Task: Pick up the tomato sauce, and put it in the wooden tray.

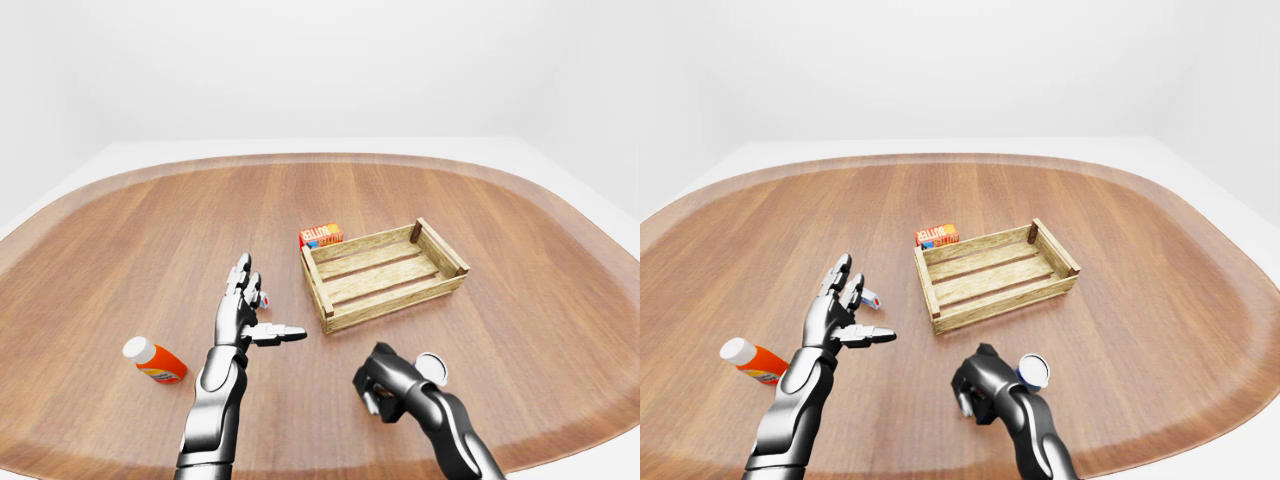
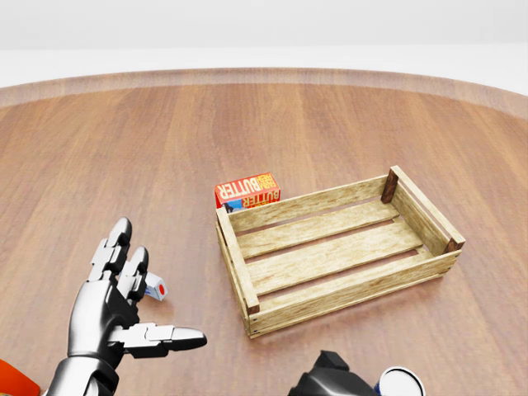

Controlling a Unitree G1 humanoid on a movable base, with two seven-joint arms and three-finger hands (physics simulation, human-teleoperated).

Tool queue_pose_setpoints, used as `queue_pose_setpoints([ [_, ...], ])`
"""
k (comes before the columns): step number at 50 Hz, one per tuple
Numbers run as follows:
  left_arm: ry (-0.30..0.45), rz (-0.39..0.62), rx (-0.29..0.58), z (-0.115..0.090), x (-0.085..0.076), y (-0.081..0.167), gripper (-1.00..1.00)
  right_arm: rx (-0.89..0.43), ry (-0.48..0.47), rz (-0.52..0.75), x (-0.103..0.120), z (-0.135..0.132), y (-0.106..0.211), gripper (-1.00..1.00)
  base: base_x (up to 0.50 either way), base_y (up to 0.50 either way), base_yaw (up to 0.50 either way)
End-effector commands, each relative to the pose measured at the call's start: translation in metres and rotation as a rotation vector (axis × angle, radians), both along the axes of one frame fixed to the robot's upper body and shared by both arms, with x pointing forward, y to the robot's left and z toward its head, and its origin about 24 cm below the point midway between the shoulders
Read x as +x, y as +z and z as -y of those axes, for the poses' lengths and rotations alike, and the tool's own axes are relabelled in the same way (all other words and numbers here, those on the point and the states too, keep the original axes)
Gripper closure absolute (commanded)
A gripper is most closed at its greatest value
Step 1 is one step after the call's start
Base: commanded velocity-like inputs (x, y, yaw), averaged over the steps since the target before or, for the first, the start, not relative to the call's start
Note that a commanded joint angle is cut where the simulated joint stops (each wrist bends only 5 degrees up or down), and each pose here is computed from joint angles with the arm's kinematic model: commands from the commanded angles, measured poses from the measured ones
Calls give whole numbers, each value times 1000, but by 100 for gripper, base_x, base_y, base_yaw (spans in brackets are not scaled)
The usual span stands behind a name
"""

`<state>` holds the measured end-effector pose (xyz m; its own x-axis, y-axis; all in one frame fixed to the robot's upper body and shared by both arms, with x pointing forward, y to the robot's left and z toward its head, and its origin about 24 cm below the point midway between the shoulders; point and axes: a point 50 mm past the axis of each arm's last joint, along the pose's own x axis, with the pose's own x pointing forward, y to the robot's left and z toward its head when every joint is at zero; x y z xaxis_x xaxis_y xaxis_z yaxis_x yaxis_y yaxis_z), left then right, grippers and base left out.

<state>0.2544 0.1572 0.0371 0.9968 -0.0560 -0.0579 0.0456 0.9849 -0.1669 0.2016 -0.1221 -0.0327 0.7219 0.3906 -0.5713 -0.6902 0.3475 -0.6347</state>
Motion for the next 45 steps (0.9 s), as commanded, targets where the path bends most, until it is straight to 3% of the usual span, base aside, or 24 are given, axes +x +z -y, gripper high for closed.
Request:
queue_pose_setpoints([
  [1,0,-1,-2,0,0,0,-100,42,136,153,-10,-28,55,100,0,0,0],
  [11,0,-2,-1,0,1,0,-100,64,181,232,-12,-33,77,100,0,0,0],
  [35,-1,0,0,0,0,0,-100,77,167,349,-22,-27,115,100,0,0,0],
  [45,-1,1,-1,0,0,0,-100,125,135,495,-17,-24,149,100,0,0,0],
])
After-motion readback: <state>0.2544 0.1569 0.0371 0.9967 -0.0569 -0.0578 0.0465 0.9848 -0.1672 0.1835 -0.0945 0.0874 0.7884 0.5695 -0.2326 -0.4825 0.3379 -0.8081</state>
